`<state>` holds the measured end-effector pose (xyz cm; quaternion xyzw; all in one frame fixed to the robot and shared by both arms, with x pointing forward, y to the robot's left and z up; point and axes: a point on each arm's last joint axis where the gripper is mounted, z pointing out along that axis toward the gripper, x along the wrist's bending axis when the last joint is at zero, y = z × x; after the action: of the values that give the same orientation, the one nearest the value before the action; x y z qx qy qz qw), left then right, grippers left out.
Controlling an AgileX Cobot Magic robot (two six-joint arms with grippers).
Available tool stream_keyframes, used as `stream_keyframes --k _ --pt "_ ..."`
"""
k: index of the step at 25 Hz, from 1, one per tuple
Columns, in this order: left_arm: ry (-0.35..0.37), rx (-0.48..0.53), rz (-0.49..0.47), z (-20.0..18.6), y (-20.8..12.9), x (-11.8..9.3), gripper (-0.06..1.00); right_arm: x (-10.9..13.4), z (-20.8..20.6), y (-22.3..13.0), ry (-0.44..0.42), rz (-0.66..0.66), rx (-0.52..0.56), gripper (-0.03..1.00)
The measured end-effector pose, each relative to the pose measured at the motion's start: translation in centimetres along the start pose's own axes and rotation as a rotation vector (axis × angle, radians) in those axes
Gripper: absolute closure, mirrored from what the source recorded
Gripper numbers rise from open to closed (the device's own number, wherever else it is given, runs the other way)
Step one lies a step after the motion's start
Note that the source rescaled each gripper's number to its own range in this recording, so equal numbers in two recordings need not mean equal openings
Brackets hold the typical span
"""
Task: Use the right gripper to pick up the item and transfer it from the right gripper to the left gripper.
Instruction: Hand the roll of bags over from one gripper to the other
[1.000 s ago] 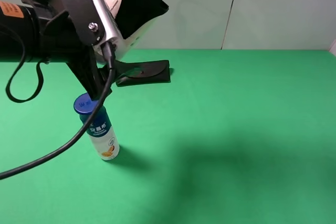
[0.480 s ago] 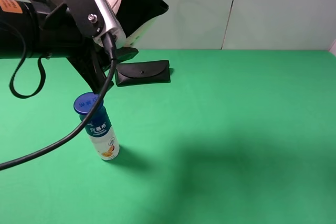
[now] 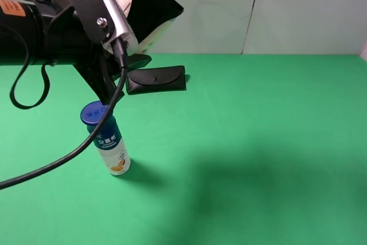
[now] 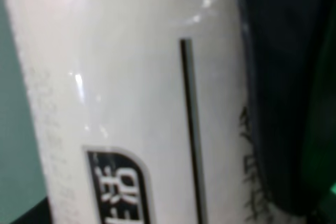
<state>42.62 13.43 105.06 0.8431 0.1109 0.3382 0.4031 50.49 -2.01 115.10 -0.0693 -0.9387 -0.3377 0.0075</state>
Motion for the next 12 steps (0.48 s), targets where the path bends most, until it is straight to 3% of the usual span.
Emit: stream_keyframes --k 1,2,4,6,12 --pt "-0.007 0.006 0.000 0.0 -0.1 -0.1 0.94 -0.1 0.0 -0.1 -0.018 0.040 0.014 0.49" --pt "-0.007 0.006 0.000 0.0 -0.1 -0.1 0.94 -0.3 0.0 -0.2 -0.038 0.077 0.026 0.27" --pt "-0.011 0.009 0.000 0.1 -0.1 -0.1 0.94 -0.6 -0.1 -0.5 -0.075 0.116 0.056 0.08" --pt "-0.013 0.011 0.000 0.1 -0.2 -0.2 0.94 -0.7 -0.3 -0.7 -0.104 0.123 0.082 0.01" --pt "-0.009 0.008 0.000 0.1 -0.1 -0.1 0.94 -0.7 -1.6 -1.0 -0.187 0.089 0.117 -0.03"
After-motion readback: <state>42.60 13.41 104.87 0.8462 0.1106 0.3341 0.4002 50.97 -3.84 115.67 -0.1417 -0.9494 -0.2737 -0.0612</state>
